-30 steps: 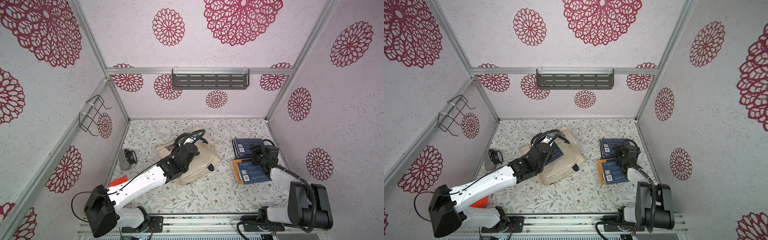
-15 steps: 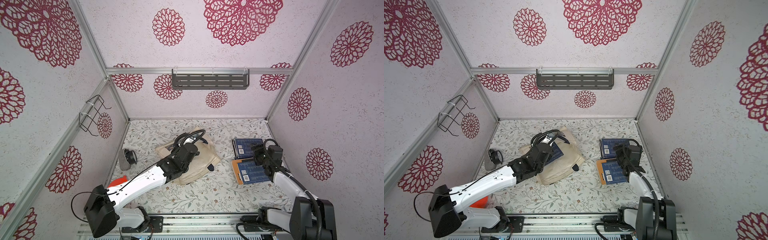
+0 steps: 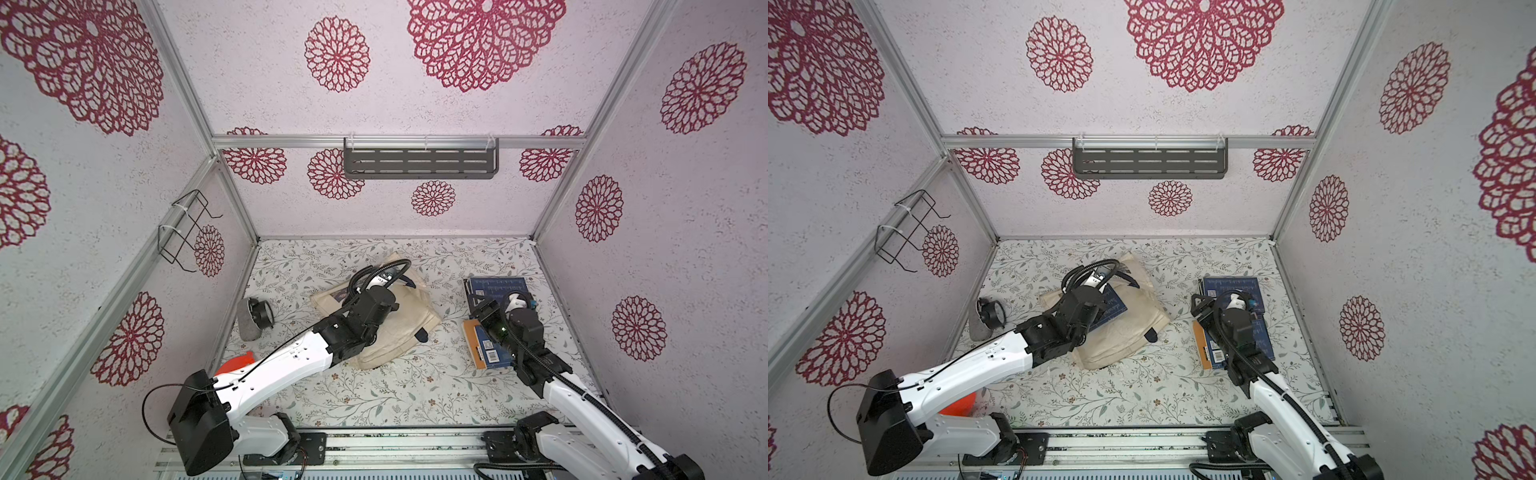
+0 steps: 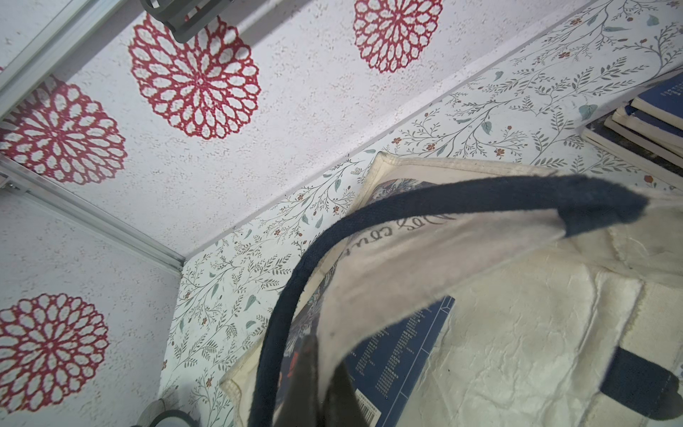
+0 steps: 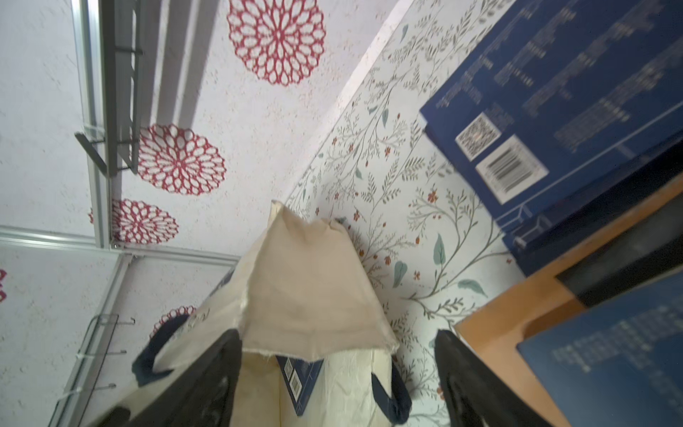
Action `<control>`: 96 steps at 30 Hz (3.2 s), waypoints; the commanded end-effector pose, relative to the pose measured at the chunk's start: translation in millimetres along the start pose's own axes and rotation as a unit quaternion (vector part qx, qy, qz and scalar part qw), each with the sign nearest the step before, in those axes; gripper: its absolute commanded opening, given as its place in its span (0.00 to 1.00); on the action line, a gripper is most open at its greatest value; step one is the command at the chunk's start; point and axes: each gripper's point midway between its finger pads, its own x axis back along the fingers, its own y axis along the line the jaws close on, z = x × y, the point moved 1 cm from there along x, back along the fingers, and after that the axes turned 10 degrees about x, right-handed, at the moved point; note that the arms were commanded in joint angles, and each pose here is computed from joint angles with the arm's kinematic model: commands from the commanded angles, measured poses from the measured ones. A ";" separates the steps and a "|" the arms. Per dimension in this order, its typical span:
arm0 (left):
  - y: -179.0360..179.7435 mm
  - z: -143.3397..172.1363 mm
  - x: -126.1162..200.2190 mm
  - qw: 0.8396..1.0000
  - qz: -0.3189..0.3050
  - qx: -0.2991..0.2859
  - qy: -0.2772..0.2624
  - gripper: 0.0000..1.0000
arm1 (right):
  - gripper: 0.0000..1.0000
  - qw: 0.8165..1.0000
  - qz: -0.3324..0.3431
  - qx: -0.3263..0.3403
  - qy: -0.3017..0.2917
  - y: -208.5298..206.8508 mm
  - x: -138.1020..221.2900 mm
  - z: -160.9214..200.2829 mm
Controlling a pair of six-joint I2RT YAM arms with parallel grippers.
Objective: Take out the books from the canvas bag
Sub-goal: Pick up the book from the canvas bag.
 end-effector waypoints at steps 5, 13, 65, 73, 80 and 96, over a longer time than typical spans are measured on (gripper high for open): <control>7.4 -17.6 9.8 0.999 0.004 0.029 -0.022 0.00 | 0.84 0.999 -0.028 0.042 -0.009 34.4 -3.8 30.6; 5.5 -16.5 9.0 0.999 0.007 0.027 -0.021 0.00 | 0.82 0.996 -0.046 0.081 0.003 63.6 -3.2 83.0; 0.4 -27.6 26.7 0.997 0.038 0.041 -0.052 0.00 | 0.77 0.984 -0.079 0.070 0.145 114.4 -125.1 243.1; 4.1 -37.3 40.8 0.994 0.052 0.054 -0.080 0.00 | 0.74 0.989 -0.061 0.039 0.129 101.8 -138.6 249.6; 8.4 -49.2 58.5 0.987 0.079 0.069 -0.121 0.00 | 0.72 0.989 -0.083 0.025 0.118 110.8 -146.9 251.3; 25.0 -66.0 99.6 0.961 0.126 0.098 -0.227 0.00 | 0.71 0.990 -0.129 0.033 0.055 119.1 -150.1 224.7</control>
